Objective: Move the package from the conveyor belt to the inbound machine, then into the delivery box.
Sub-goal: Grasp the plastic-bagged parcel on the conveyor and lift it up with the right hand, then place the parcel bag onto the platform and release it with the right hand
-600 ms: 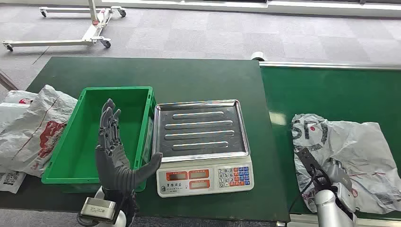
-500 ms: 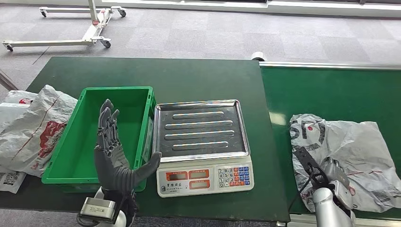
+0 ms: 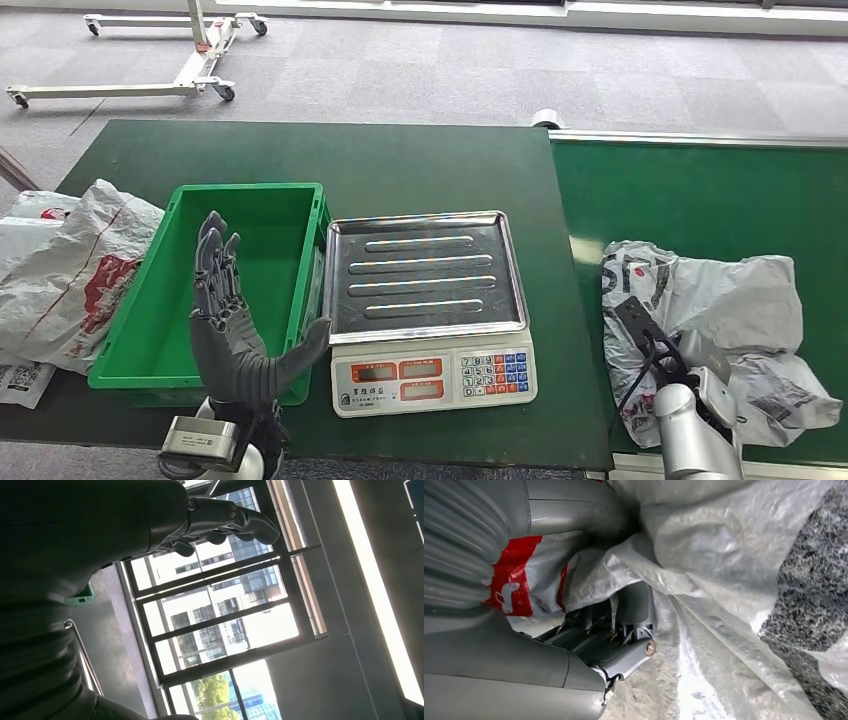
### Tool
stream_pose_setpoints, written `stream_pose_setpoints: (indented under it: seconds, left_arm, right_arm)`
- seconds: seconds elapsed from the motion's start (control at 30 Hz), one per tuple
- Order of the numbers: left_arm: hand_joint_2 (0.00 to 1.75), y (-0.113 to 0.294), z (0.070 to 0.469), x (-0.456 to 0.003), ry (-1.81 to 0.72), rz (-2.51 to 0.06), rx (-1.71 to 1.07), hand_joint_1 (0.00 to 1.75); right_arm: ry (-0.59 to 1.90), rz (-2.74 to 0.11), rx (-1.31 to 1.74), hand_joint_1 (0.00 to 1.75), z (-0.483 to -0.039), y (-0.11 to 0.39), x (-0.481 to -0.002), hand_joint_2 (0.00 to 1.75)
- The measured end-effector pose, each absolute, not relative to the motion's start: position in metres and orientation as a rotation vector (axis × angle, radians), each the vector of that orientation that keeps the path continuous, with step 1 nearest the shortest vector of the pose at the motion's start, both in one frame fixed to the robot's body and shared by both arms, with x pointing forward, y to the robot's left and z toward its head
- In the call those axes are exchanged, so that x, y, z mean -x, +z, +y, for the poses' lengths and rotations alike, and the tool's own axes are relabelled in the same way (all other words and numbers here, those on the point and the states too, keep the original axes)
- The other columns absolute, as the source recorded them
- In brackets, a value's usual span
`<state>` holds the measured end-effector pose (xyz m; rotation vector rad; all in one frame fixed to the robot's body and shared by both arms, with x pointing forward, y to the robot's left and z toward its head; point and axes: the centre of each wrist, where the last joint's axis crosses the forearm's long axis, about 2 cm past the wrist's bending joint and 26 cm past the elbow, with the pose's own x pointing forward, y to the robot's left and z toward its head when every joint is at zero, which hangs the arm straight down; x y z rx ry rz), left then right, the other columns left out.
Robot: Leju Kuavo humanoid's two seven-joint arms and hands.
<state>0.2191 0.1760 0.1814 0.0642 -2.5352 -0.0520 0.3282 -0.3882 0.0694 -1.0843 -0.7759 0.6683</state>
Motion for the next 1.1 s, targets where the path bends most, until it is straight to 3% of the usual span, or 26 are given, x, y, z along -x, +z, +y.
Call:
stream_pose_setpoints:
  seconds: [0.23,0.47,0.77,0.9,1.1]
  left_arm:
    - [1.75,0.182,0.178,-0.216,-0.047,-2.54,-0.084,0.0]
    - [1.75,0.183,0.178,-0.209,-0.047,-2.544,-0.089,0.0]
    - [1.75,0.185,0.178,-0.209,-0.025,-2.546,-0.104,0.0]
    - [1.75,0.185,0.179,-0.21,-0.001,-2.545,-0.118,0.0]
    - [1.75,0.191,0.179,-0.222,0.016,-2.566,-0.081,0.0]
  right_arm:
    - [0.585,-0.855,1.276,1.75,-0.384,0.086,-0.335,1.75]
    - [0.387,-1.231,1.708,1.75,-0.367,0.158,-0.329,1.75]
    - [0.289,-1.507,1.866,1.75,-0.339,0.208,-0.32,1.75]
    - [0.401,-1.757,1.623,1.75,-0.317,0.214,-0.321,1.75]
    - [0.955,-2.148,1.033,1.75,-0.222,0.222,-0.322,1.75]
